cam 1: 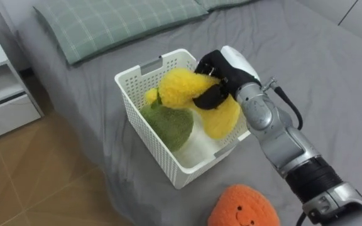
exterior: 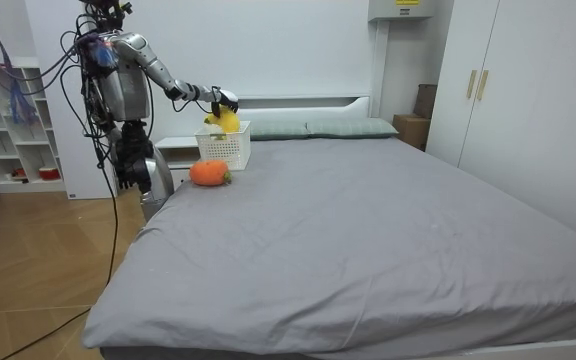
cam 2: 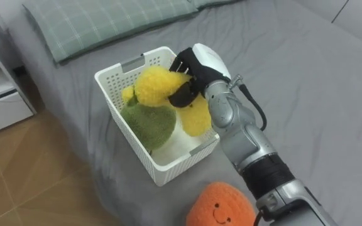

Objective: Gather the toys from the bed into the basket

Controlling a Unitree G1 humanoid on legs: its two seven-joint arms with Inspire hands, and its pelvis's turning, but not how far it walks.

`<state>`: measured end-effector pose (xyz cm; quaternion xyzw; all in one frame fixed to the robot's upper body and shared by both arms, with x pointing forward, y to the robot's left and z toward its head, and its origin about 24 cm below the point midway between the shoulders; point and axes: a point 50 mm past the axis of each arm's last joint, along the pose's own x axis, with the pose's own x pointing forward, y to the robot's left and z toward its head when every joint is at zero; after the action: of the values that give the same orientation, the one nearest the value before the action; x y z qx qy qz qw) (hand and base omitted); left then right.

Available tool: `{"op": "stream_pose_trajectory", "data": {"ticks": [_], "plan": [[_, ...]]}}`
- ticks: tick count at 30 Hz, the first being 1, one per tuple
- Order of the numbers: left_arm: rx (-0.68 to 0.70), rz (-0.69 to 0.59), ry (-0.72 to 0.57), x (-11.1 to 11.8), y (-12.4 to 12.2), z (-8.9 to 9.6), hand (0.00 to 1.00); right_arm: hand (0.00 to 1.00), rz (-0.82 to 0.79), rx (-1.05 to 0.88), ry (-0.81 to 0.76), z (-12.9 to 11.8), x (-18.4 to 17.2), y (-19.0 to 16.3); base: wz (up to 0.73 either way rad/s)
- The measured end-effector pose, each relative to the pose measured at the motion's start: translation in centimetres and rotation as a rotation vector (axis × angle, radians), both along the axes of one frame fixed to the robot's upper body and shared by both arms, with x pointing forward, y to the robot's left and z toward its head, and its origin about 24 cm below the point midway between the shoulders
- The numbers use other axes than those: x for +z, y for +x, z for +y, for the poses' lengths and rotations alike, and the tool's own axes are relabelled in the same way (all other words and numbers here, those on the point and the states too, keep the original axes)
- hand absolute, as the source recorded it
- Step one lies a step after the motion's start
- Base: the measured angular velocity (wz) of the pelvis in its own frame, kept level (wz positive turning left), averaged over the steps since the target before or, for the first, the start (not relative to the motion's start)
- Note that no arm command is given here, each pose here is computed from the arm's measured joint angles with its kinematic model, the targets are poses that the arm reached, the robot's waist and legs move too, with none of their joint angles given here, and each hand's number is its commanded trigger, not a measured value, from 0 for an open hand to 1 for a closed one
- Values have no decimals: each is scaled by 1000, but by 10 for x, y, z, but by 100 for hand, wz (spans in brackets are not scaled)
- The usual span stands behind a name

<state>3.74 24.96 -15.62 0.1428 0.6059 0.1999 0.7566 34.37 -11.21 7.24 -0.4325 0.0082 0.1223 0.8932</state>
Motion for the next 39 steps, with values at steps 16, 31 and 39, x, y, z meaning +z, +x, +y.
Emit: {"op": "stream_pose_trajectory", "data": {"ticks": [16,31,39], "plan": [[-28,-42,12,3,11,0,0,0,-11,0,8,-1,0,0,0],[-30,-47,12,3,12,0,0,0,0,-7,1,-5,-3,1,0],[-29,-44,13,3,10,1,0,0,-3,-11,16,-6,-3,2,0]]}}
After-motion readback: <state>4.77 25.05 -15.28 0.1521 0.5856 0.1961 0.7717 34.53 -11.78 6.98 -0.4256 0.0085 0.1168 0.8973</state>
